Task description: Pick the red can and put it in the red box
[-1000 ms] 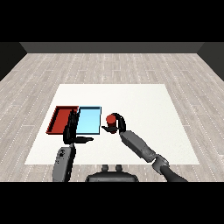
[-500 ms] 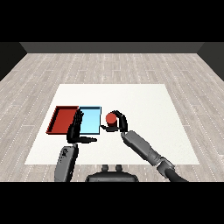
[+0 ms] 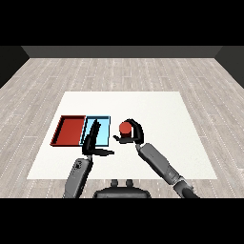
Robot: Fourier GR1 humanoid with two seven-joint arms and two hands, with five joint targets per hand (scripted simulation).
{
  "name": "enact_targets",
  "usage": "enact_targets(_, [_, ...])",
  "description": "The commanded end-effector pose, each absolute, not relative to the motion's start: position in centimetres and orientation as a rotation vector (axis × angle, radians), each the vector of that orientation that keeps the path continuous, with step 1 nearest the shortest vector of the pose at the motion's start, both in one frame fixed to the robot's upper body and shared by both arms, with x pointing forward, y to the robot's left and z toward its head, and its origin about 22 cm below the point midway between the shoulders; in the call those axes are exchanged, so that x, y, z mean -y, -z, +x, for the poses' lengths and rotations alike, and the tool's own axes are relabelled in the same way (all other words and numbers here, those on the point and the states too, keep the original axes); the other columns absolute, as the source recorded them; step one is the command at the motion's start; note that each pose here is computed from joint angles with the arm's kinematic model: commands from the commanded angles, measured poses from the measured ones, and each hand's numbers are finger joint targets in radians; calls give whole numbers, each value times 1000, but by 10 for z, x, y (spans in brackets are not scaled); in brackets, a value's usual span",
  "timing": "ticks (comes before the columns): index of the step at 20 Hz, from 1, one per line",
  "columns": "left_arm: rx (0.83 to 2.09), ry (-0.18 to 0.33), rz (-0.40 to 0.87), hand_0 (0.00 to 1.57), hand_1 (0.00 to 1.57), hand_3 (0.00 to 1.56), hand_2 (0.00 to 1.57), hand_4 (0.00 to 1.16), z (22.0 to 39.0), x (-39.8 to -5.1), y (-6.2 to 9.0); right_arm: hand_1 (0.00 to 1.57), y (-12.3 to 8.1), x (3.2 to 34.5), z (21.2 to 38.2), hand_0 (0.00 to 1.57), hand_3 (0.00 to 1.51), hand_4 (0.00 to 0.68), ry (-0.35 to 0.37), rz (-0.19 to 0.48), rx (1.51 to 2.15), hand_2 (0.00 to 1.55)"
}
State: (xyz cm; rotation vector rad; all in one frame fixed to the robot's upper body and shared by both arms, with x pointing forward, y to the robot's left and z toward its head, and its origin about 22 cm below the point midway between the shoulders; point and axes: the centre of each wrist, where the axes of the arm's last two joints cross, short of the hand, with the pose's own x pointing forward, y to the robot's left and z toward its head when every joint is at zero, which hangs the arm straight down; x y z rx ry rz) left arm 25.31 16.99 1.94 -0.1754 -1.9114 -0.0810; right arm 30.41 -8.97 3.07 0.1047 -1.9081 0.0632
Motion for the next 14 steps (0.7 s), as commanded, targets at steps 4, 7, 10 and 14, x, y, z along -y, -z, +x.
enact_targets(4, [1851,105,-239,0,0,0,0,0,253,-127,-7,1456,-44,94,317,1456,1389,646,-8,133,1910,1433])
enact_targets(7, [1844,118,-224,0,0,0,0,0,264,-120,-10,1457,-19,78,304,1457,1398,664,-25,144,1924,1443])
enact_targets(10, [1788,118,-265,0,0,0,0,0,272,-131,3,1462,-34,88,294,1462,1389,639,-38,139,1908,1443])
enact_targets(14, [1773,151,-304,0,0,0,0,0,273,-110,2,1459,-43,100,309,1459,1380,633,-12,143,1907,1449])
